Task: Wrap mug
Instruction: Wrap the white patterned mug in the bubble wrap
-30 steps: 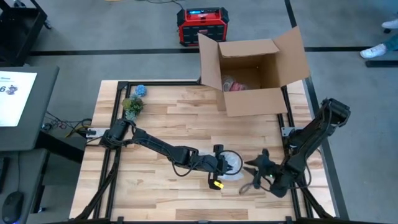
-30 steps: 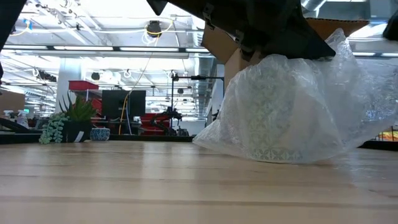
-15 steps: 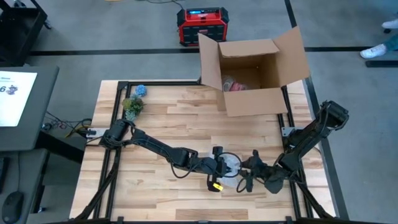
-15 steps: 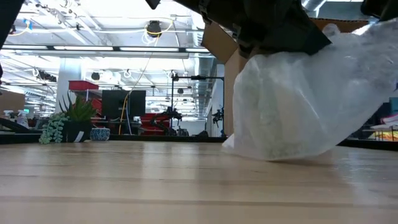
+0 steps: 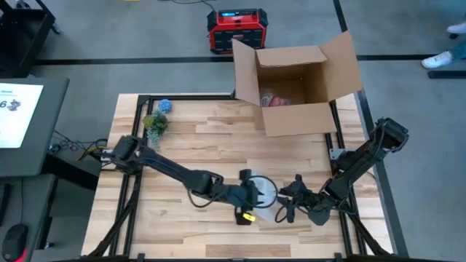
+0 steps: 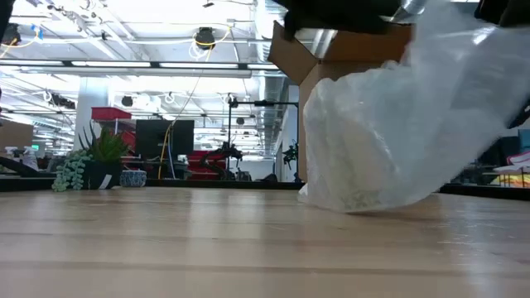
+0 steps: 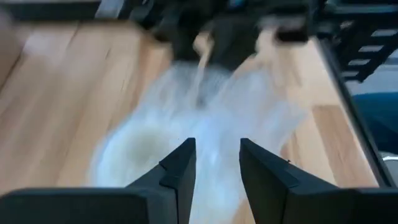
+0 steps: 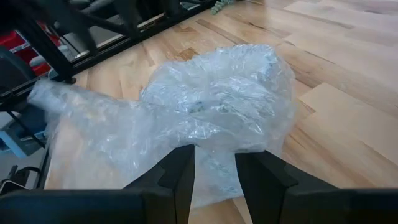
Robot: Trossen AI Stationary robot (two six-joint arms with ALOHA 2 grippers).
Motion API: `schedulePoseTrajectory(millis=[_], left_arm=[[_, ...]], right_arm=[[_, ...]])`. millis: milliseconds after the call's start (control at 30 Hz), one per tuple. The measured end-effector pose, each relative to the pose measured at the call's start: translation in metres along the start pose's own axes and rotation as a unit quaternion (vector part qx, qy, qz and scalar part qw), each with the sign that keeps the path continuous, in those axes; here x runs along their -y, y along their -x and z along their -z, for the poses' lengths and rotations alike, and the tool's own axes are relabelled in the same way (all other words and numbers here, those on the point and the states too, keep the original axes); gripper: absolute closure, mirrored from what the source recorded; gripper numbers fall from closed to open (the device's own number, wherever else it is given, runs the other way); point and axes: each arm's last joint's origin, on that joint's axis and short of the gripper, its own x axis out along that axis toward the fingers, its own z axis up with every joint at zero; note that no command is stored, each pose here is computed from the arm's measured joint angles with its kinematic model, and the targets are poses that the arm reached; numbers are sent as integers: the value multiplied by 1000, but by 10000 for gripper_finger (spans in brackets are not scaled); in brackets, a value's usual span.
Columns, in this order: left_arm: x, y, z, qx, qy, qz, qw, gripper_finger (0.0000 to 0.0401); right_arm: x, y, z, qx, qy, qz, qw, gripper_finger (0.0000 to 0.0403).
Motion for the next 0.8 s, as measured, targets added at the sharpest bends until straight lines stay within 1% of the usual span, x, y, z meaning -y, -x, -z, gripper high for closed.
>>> schedulePoseTrajectory(millis=[67, 167, 233, 267, 300, 333, 367, 433, 567, 633, 733, 800], left_arm=[[-7, 11, 6, -48, 20, -39, 998, 300], [-21, 15, 21, -111, 35, -122, 986, 301], [-31, 7, 34, -133, 36, -183, 973, 301], [-35, 1, 39, -129, 41, -209, 968, 301], [-38, -7, 46, -128, 47, -229, 964, 301], [-41, -16, 52, -128, 51, -237, 962, 301], [-42, -24, 56, -125, 53, -235, 962, 301], [-39, -40, 61, -120, 53, -208, 969, 301], [-21, -64, 68, -91, 49, -147, 984, 301], [-13, -70, 70, -78, 44, -125, 988, 301], [-7, -70, 71, -73, 43, -117, 990, 301], [-4, -69, 72, -73, 50, -110, 990, 301]], right_arm=[[0, 0, 0, -1, -6, 0, 1000, 296], [0, 0, 1, -2, -4, 0, 1000, 296], [0, 0, 1, -2, -4, 0, 1000, 296], [0, 1, 1, -2, -3, -1, 1000, 296], [0, 1, 1, -2, -3, -2, 1000, 296], [0, 1, 1, -3, -2, -2, 1000, 296], [0, 2, 1, -3, -2, -3, 1000, 296], [0, 2, 1, -4, -1, -2, 1000, 296], [1, 0, 1, -4, -6, 4, 1000, 296], [4, -2, 1, -7, -14, 15, 1000, 296], [9, -5, 0, -9, -36, 35, 999, 296], [14, -8, -1, -2, -60, 55, 997, 296]])
